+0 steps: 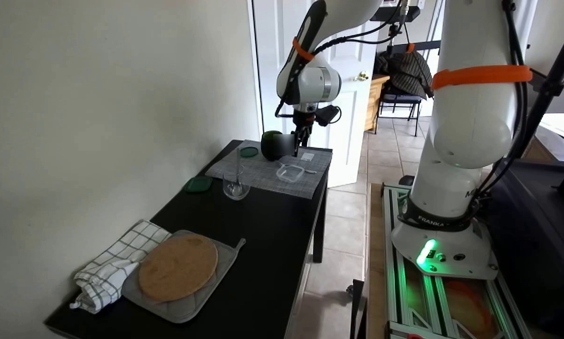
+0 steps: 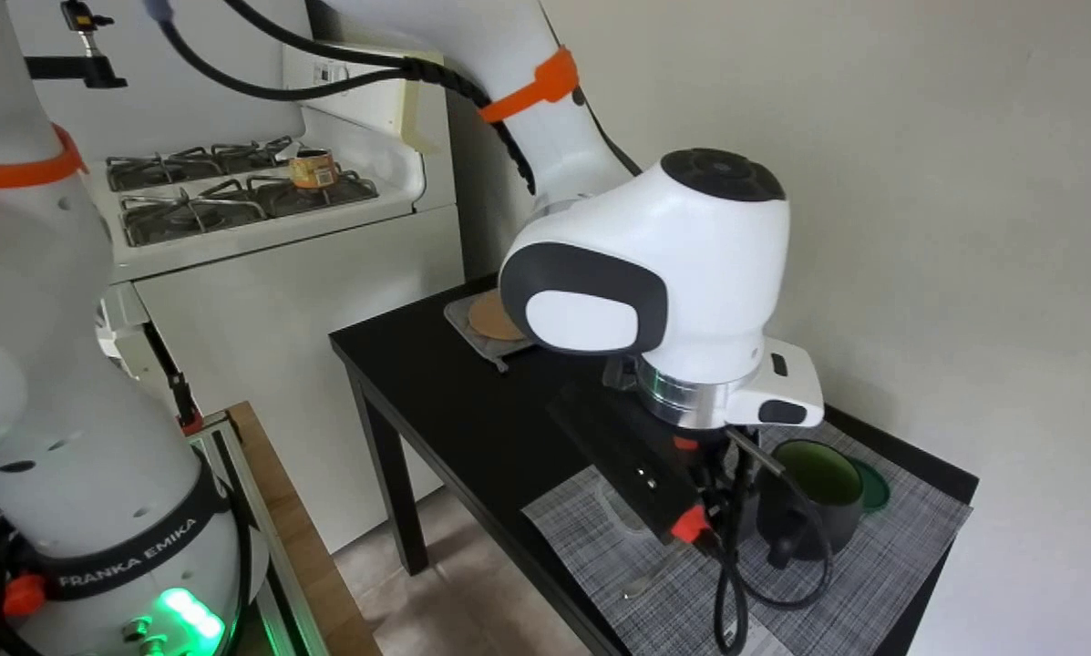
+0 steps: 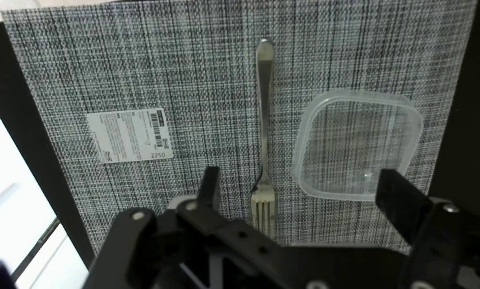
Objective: Pick up the fork and put it in the black cup
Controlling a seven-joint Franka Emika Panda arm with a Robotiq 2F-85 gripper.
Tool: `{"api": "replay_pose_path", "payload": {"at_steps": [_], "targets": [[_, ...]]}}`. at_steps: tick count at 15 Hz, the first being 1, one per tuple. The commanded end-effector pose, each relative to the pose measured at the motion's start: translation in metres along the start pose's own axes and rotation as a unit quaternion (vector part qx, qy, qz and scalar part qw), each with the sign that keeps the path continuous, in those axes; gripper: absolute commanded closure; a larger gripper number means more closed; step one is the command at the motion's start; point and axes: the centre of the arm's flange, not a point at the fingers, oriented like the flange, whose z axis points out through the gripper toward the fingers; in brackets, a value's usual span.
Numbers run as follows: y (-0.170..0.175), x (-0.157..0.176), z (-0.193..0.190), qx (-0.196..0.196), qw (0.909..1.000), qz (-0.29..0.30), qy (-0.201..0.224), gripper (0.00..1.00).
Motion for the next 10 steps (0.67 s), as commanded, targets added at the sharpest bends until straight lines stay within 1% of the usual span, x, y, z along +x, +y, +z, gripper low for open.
{"api": "replay_pose_path", "payload": {"at_steps": [1,2,3,4,6,10], "targets": [[0.006,0.004,0.001,0.003,1.0000,0.000,-0.004,0.00],[0.009,0.006,0.002,0.004,1.0000,-0.001,-0.006,0.00],[0.013,0.008,0.012,0.000,1.0000,-0.009,0.000,0.00],[0.017,0.009,0.016,-0.006,1.0000,-0.003,-0.001,0.00],[0.022,0.003,0.021,-0.010,0.9999,-0.009,0.003,0.00],[0.032,-0.005,0.033,0.007,0.9992,-0.037,0.007,0.00]]}}
